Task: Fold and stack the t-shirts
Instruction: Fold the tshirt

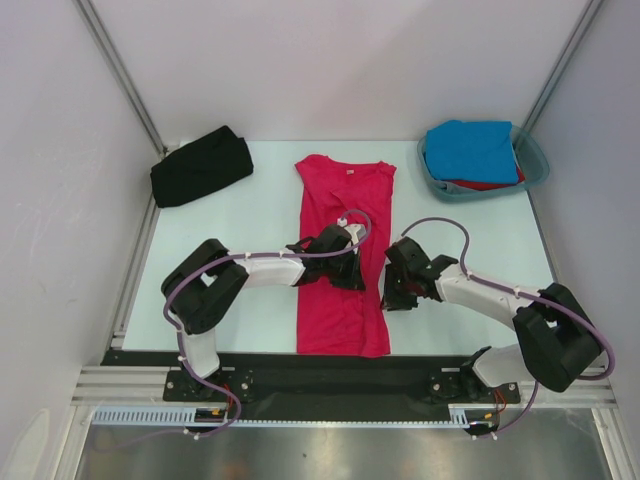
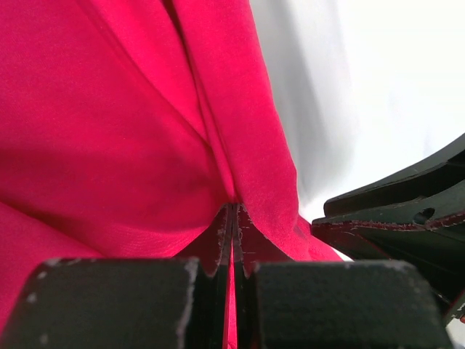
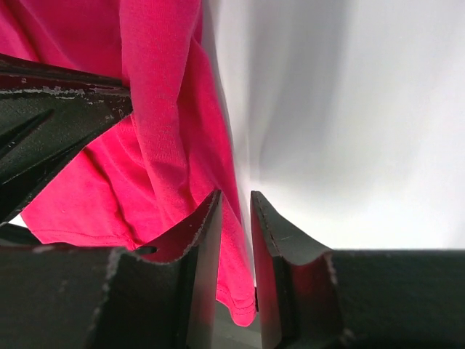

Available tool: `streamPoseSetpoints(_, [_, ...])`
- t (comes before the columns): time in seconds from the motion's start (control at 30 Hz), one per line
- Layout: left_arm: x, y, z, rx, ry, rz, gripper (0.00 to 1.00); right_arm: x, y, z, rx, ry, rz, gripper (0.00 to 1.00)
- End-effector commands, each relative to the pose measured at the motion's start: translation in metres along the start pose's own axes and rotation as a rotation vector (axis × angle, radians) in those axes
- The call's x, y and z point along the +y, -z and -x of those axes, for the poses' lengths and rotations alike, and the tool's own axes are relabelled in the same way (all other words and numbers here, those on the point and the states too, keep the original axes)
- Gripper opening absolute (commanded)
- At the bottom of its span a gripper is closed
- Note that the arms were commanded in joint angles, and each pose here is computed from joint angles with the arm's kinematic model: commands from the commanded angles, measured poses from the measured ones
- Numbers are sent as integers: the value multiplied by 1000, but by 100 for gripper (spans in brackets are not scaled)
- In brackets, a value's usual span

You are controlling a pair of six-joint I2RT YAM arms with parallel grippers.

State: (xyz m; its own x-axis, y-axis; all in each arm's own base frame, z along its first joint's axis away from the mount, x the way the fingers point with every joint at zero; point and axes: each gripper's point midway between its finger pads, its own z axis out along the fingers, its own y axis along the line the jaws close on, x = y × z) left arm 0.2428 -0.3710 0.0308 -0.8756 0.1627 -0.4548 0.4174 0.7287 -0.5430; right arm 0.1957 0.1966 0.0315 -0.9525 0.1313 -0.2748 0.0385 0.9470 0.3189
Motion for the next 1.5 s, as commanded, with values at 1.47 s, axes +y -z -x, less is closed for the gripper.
streamPoseSetpoints(1.47, [-13,-2,16,-21,-6,-53,0,25,-3,2,12,104,-8,27])
